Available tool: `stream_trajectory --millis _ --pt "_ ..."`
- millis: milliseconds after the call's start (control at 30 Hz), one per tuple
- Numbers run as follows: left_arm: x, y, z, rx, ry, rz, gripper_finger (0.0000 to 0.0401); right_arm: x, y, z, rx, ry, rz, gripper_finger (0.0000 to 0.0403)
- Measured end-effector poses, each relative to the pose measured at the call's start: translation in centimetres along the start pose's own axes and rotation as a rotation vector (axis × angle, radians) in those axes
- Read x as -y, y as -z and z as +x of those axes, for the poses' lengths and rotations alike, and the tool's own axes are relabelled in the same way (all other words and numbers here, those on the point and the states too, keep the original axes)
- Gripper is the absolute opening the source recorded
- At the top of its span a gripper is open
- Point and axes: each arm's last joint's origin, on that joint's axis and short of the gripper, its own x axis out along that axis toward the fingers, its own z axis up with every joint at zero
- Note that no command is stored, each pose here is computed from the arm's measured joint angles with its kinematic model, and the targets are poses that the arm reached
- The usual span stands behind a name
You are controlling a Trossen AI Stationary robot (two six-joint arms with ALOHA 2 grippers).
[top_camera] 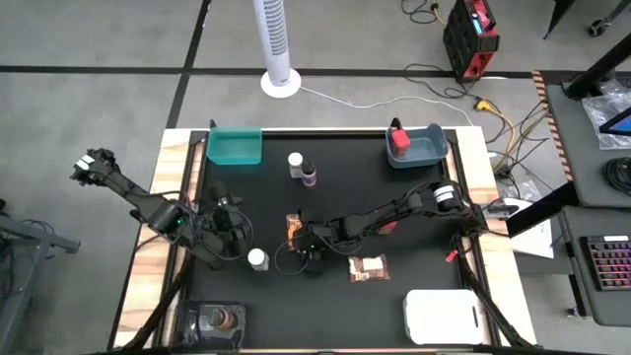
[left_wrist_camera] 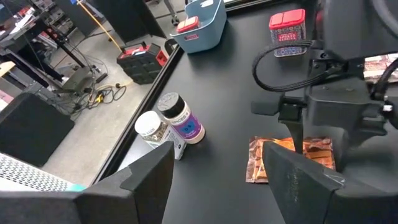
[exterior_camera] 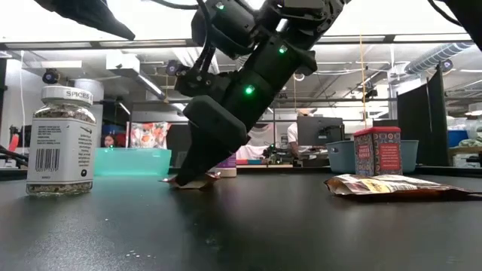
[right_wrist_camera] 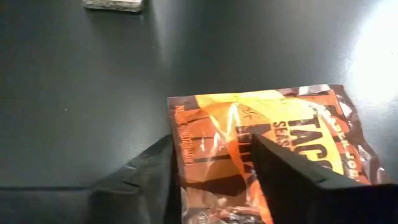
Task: Sort spices by type
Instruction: Put the left orange seasoning pack into the light green bin
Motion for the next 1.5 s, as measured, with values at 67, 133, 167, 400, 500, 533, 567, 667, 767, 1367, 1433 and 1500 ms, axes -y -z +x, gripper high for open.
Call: stream_trajectory --millis 67,133,167,400,500,533,567,667,767,1367,1433,1500 --pt "0.0 0.0 0.0 0.0 0.0 -0.001 0.0228 0.2 0.1 0.0 -0.01 0.005 0.001 0.0166" --pt "0.0 0.0 0.0 0.001 0.0 -0.001 0.0228 0.2 0.2 0.1 -0.013 0.002 -0.002 0.0129" --pt "0.0 0.0 0.0 0.001 0.0 -0.002 0.0228 0.2 0.2 0.0 -0.014 0.002 -0.005 0.011" --pt "0.0 -0.1 0.0 0.007 0.002 -0.011 0.0228 -0.1 0.1 -0.2 -0.009 -0.007 -0.042 0.0019" --pt "0.2 -0.1 0.0 -0.003 0.039 -0.009 0.0228 -0.4 -0.3 -1.3 -0.012 -0.064 -0.06 0.0016" --pt "0.2 -0.1 0.0 -0.007 0.063 -0.01 0.0228 -0.5 -0.6 -2.0 -0.004 -0.088 -0.065 0.0016" --pt "0.4 -0.2 0.0 -0.009 0.091 -0.017 0.0228 -0.6 -1.1 -2.8 0.014 -0.114 -0.072 0.0016" --pt "1.0 -0.7 0.0 0.006 0.186 -0.019 0.0228 -0.6 -2.1 -5.6 0.074 -0.18 -0.107 0.0015" --pt "2.1 -1.2 0.3 0.035 0.289 0.041 0.0228 -0.4 -2.0 -8.2 0.146 -0.217 -0.125 0.0014" --pt "5.5 -3.1 3.6 0.196 0.275 0.309 0.0228 0.9 0.3 -16.1 0.636 -0.361 -0.035 0.0013" --pt "5.4 -3.1 4.3 0.18 0.274 0.31 0.0228 0.9 0.2 -16.1 0.65 -0.361 -0.034 0.0013" --pt "5.3 -3.0 4.9 0.164 0.283 0.311 0.0227 0.9 0.2 -16.1 0.65 -0.362 -0.035 0.0013"
